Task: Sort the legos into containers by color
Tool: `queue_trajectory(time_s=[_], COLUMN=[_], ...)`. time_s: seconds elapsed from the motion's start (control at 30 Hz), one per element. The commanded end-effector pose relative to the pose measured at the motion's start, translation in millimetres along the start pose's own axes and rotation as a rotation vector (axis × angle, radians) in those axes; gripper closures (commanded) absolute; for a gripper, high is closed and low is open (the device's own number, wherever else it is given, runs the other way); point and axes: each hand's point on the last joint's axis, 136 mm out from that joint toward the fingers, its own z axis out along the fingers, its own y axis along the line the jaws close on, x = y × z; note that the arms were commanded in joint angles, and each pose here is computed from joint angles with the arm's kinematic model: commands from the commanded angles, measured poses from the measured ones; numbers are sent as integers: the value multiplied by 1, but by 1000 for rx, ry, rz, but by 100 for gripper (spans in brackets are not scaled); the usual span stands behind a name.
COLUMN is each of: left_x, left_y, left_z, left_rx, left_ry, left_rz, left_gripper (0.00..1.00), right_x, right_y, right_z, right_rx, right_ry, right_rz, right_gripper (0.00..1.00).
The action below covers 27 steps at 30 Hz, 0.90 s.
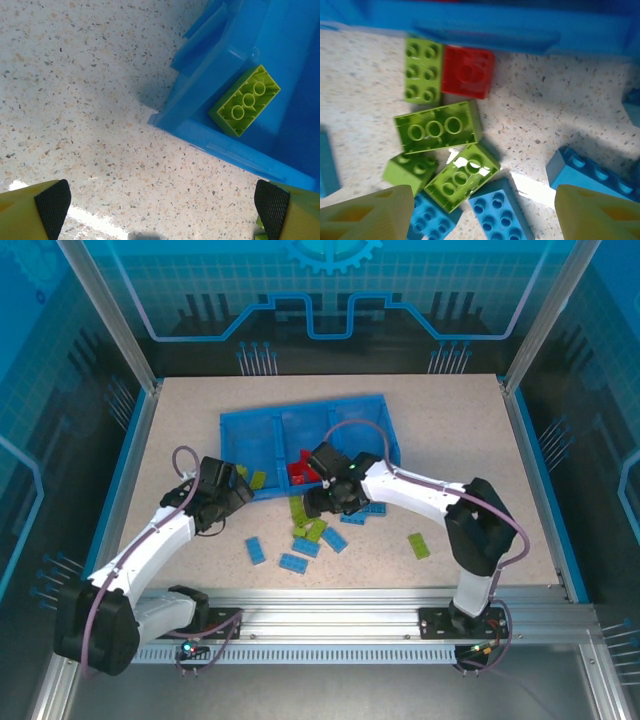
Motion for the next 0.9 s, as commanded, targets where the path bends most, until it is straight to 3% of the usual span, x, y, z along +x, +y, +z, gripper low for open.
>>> queue_trajectory(time_s=[0.0, 0.67, 0.87], left_x=[-4, 1, 3], left_y=[-6, 0, 2], left_z=[-6, -3, -2], left_rx=[24, 18, 14], left_ry=[6, 13, 14], left_rz=[13, 10, 5], left_gripper=[1, 1, 1], right_x=[-13, -44, -48], right_y=[12, 11, -2], right_z=[17, 62, 71], right_rx=[25, 77, 102], right_ry=[-66, -103, -103], right_rz=[20, 90, 96], right_gripper=[24, 26, 38])
